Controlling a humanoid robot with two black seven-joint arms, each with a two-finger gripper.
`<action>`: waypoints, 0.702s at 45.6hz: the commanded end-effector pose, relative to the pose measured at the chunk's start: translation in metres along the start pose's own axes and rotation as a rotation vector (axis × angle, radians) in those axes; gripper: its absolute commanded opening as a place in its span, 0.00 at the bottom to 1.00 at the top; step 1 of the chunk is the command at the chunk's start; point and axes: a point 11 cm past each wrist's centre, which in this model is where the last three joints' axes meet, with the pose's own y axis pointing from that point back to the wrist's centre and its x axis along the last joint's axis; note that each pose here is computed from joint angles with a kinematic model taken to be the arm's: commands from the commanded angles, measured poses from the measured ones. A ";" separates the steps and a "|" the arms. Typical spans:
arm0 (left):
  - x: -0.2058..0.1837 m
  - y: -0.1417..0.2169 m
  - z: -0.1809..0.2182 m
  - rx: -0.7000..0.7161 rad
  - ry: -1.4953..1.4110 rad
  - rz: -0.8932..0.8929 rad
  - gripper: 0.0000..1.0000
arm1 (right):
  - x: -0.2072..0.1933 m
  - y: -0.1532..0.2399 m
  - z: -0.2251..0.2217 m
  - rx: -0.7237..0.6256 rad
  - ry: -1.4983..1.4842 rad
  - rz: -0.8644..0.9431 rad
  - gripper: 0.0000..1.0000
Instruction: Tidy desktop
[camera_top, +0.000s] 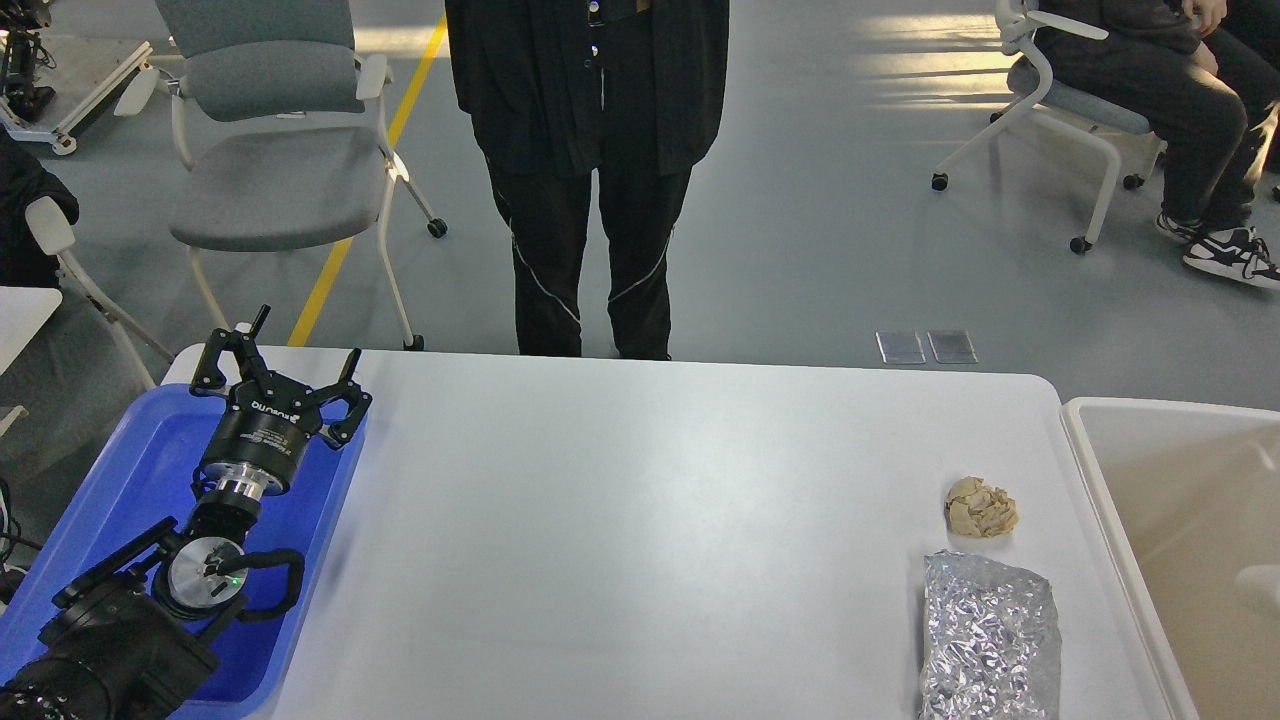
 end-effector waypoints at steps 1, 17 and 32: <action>0.000 0.000 0.000 0.001 -0.001 -0.001 1.00 | 0.003 -0.001 -0.006 0.011 0.005 0.035 0.37; 0.000 0.000 0.000 0.003 -0.001 -0.001 1.00 | 0.012 -0.004 -0.027 0.048 0.001 0.105 1.00; 0.000 0.000 0.000 0.003 -0.001 -0.001 1.00 | 0.024 -0.004 -0.032 0.054 0.011 0.159 1.00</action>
